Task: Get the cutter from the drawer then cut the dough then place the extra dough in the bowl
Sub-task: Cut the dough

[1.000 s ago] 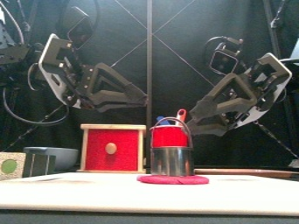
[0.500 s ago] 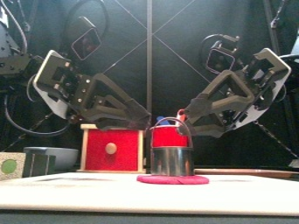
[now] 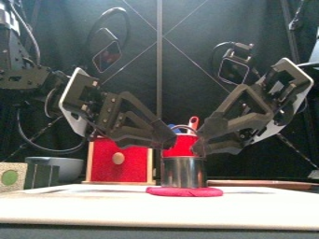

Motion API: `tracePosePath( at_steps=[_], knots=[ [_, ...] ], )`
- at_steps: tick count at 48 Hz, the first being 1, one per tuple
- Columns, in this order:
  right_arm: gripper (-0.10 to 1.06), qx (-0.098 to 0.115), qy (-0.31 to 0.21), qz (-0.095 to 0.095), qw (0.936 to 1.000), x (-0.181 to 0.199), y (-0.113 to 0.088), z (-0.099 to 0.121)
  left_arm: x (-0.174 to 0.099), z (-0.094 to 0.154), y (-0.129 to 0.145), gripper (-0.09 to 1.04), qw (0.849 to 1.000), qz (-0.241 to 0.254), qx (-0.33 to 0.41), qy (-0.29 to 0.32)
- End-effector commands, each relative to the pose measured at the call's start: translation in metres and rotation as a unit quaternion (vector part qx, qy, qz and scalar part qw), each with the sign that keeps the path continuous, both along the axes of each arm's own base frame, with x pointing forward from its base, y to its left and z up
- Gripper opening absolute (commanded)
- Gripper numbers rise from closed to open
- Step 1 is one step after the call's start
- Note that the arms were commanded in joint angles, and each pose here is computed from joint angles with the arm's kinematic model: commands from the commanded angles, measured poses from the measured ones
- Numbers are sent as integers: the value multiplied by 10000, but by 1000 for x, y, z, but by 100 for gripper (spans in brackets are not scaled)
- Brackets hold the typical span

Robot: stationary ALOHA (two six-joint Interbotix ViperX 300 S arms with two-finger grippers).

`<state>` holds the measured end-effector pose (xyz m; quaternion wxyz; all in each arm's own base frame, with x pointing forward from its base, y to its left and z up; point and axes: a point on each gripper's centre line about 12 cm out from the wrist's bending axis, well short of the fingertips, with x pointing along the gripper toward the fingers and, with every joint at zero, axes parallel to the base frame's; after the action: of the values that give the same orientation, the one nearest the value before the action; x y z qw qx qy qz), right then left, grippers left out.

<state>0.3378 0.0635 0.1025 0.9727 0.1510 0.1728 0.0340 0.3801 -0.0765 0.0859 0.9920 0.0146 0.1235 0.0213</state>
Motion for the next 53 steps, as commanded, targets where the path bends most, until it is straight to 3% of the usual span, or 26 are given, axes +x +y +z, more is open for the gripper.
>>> tracePosePath(
  at_steps=[1, 11, 29, 53],
  knots=[
    [80, 22, -135, -9, 9999, 5, 1, 8, 6, 4, -1, 80, 10000, 4, -59, -28],
    [76, 14, -98, -23, 9999, 6, 0, 7, 9, 2, -3, 77, 10000, -27, -60, 56],
    [64, -22, 159, 4, 9999, 10, 1, 0, 6, -3, -4, 62, 9995, -77, -70, 296],
    [52, -84, 566, 52, 9983, 6, 1, -12, 2, -5, -6, 60, 9991, -138, -53, 407]
  ],
)
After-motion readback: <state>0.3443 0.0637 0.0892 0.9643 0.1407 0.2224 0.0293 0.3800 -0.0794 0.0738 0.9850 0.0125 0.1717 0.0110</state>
